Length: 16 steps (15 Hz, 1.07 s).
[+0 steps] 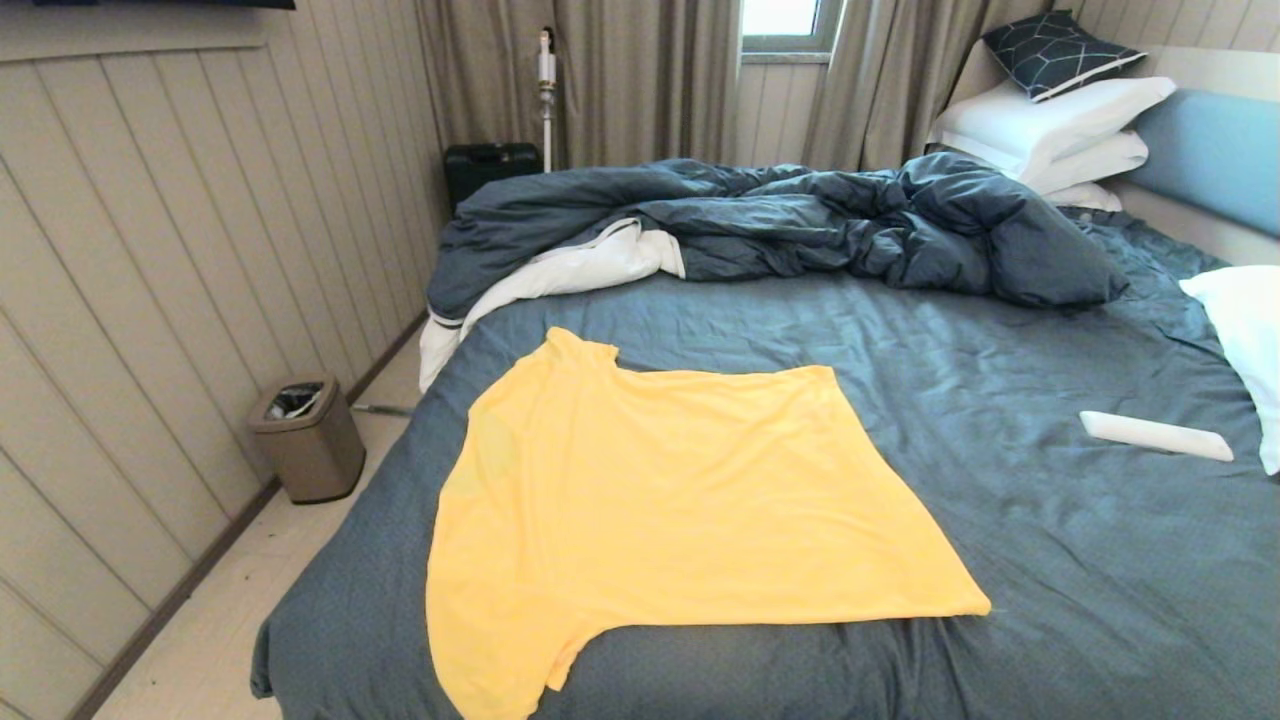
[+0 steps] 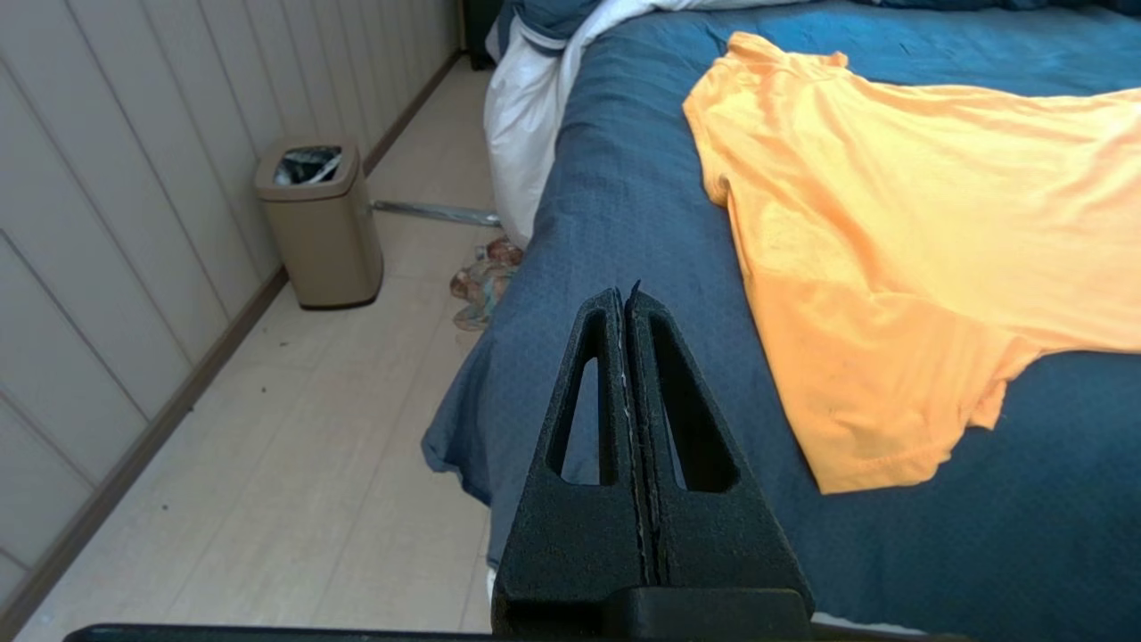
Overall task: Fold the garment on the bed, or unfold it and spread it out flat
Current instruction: Fold the yellow T-shirt
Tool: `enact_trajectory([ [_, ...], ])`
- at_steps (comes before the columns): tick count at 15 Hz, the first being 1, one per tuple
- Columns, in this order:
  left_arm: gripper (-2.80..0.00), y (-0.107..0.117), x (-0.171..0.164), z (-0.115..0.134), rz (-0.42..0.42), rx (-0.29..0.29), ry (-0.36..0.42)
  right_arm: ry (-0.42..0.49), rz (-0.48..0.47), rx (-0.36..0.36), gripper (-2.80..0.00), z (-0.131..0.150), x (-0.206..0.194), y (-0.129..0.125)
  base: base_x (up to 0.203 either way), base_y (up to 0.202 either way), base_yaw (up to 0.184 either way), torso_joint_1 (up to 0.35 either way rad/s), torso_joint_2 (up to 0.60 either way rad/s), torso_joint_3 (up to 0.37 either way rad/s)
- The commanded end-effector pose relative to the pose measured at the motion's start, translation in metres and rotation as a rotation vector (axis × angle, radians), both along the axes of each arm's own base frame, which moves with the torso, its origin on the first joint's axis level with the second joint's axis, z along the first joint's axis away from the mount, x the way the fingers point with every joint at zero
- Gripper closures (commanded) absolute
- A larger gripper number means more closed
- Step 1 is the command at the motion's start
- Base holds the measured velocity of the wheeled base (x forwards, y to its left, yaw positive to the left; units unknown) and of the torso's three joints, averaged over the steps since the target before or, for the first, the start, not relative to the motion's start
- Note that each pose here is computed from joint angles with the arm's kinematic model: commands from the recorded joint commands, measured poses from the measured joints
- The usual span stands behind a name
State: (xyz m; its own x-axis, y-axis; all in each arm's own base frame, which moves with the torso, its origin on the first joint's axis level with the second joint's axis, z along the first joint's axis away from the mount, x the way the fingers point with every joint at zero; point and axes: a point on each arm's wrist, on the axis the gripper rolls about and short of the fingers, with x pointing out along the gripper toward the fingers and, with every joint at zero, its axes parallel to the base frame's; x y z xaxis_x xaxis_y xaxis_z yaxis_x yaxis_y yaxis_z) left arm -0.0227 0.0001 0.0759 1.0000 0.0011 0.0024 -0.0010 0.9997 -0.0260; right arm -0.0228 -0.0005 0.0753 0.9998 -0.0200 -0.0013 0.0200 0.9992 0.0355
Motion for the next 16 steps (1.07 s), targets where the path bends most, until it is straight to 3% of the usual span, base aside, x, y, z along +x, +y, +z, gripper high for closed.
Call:
enact_trajectory([
  [1, 0.0, 0.0, 0.0, 0.0, -0.001, 0.001, -0.001, 0.0, 0.002, 0.0, 0.0, 0.0, 0.0, 0.0, 0.0, 0.0, 0.0, 0.0, 0.0, 0.0],
  [5, 0.0, 0.0, 0.0, 0.001, 0.003, 0.014, -0.003, 0.008, 0.001, -0.013, 0.0, 0.001, -0.001, 0.0, 0.0, 0.0, 0.0, 0.0, 0.0, 0.0],
  [7, 0.0, 0.0, -0.002, 0.005, 0.011, 0.032, -0.001, 0.078, 0.004, -0.015, 0.0, 0.001, -0.001, 0.0, 0.0, 0.0, 0.0, 0.0, 0.0, 0.0],
  [9, 0.0, 0.0, -0.008, 0.038, 0.017, 0.035, -0.039, 0.098, 0.005, -0.019, 0.0, 0.002, 0.0, 0.0, 0.0, 0.0, 0.0, 0.0, 0.0, 0.0],
  [10, 0.0, 0.0, -0.013, 0.068, 0.015, 0.035, -0.074, 0.079, 0.009, -0.019, 0.0, 0.013, -0.002, 0.0, 0.0, 0.0, 0.0, 0.0, 0.0, 0.0],
  [13, 0.0, 0.0, 0.004, 0.122, -0.003, 0.035, -0.018, 0.014, 0.021, -0.005, 0.0, 0.089, -0.002, 0.0, 0.0, 0.0, 0.0, 0.0, 0.0, 0.0],
  [16, 0.0, 0.0, 0.04, 0.173, -0.015, 0.022, 0.045, 0.064, 0.045, 0.036, 0.0, 0.16, 0.036, 0.001, 0.0, 0.0, 0.0, 0.0, 0.0, 0.0],
])
